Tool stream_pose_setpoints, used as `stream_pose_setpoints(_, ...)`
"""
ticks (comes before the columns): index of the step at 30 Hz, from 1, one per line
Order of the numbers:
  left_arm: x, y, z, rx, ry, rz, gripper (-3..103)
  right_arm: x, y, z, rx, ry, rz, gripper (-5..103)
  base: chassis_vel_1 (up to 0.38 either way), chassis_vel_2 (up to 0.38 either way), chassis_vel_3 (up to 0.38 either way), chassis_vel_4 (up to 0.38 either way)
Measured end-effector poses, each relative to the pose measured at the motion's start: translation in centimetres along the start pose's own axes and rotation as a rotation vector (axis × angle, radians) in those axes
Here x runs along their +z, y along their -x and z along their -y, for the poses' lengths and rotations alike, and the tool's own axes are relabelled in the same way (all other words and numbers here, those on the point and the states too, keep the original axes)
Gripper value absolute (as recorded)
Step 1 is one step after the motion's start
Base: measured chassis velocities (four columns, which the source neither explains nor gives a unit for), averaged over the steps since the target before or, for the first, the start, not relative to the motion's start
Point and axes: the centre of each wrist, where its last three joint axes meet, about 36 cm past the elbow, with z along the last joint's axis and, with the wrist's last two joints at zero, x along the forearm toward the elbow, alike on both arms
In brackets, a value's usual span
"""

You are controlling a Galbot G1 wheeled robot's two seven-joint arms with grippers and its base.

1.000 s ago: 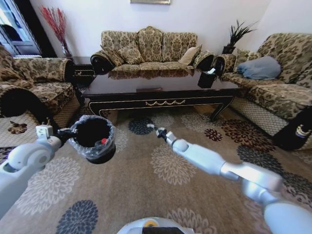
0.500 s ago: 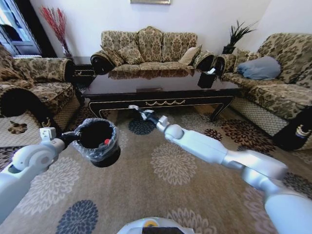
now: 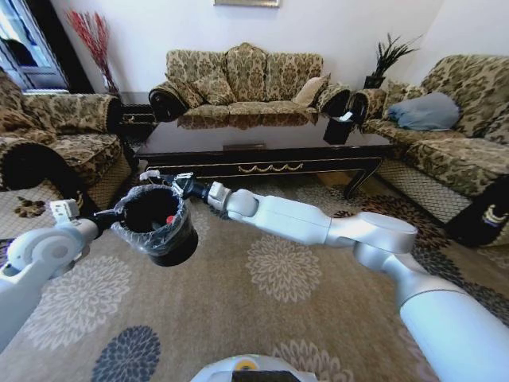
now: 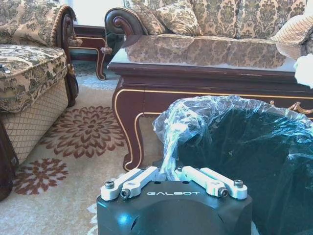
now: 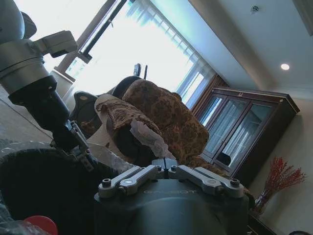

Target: Move to the front of the table and pick up the trash from the floor, then place it into the trash bin.

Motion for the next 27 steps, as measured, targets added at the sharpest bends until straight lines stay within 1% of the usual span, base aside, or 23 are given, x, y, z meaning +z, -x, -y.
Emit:
stream_pose_setpoints(1, 0.0, 0.0, 0.0, 0.0, 0.0, 0.0, 4, 0.0, 0.0, 0.0, 0.0, 0.0, 0.0, 0, 0.0, 0.0, 0.0, 0.0)
stream_pose_setpoints(3, -0.1, 0.0, -0.1, -0.003, 0.004, 0.002, 4, 0.4, 0.1, -0.1, -0.015, -0.024, -0.005, 0, 0.0, 0.0, 0.0, 0.0)
stream_pose_setpoints(4, -0.2, 0.0, -0.2, -0.004, 0.005, 0.003, 4, 0.5, 0.1, -0.1, -0.019, -0.034, -0.009, -3, 0.0, 0.0, 0.0, 0.0)
stream_pose_setpoints(6, -0.2, 0.0, -0.2, -0.004, 0.006, 0.003, 4, 0.6, 0.0, -0.1, -0.021, -0.041, -0.013, -3, 0.0, 0.0, 0.0, 0.0)
stream_pose_setpoints(9, -0.3, 0.0, -0.2, -0.003, 0.009, 0.005, 4, 0.8, -0.1, -0.1, -0.031, -0.051, -0.021, 12, 0.0, 0.0, 0.0, 0.0)
stream_pose_setpoints(11, -0.3, 0.0, -0.2, -0.003, 0.01, 0.005, 4, 0.8, -0.1, -0.1, -0.034, -0.052, -0.023, 12, 0.0, 0.0, 0.0, 0.0)
stream_pose_setpoints(15, -0.4, -0.1, -0.2, -0.003, 0.013, 0.008, 4, 0.7, -0.2, 0.0, -0.055, -0.053, -0.022, 33, 0.0, 0.0, 0.0, 0.0)
stream_pose_setpoints(16, -0.4, -0.1, -0.2, -0.003, 0.013, 0.008, 4, 0.7, -0.2, 0.0, -0.055, -0.053, -0.022, 33, 0.0, 0.0, 0.0, 0.0)
stream_pose_setpoints(17, -0.3, -0.1, -0.2, -0.004, 0.014, 0.008, 4, 0.7, -0.2, 0.0, -0.056, -0.053, -0.022, 38, 0.0, 0.0, 0.0, 0.0)
stream_pose_setpoints(18, -0.2, -0.1, -0.2, -0.005, 0.015, 0.007, 4, 0.6, -0.3, 0.0, -0.056, -0.052, -0.021, 38, 0.0, 0.0, 0.0, 0.0)
stream_pose_setpoints(20, 0.2, 0.0, -0.3, -0.008, 0.014, 0.004, 4, 0.5, -0.5, 0.2, -0.04, -0.048, -0.017, 50, 0.0, 0.0, 0.0, 0.0)
stream_pose_setpoints(21, 0.2, 0.0, -0.3, -0.008, 0.014, 0.004, 4, 0.5, -0.5, 0.2, -0.04, -0.048, -0.017, 50, 0.0, 0.0, 0.0, 0.0)
stream_pose_setpoints(23, 0.5, 0.1, -0.4, -0.012, 0.005, 0.001, 4, 0.4, -0.8, 0.2, -0.002, -0.038, -0.011, 61, 0.0, 0.0, 0.0, 0.0)
stream_pose_setpoints(25, 1.4, 0.1, -0.5, -0.02, -0.037, -0.006, 4, 0.3, -1.3, 0.2, 0.136, 0.004, -0.023, 71, 0.0, 0.0, 0.0, 0.0)
stream_pose_setpoints(26, 1.4, 0.1, -0.5, -0.02, -0.037, -0.006, 4, 0.3, -1.3, 0.2, 0.136, 0.004, -0.023, 71, 0.0, 0.0, 0.0, 0.0)
stream_pose_setpoints(27, 1.8, 0.2, -0.5, -0.023, -0.066, -0.008, 4, 0.2, -1.7, 0.4, 0.225, 0.039, -0.041, 77, 0.0, 0.0, 0.0, 0.0)
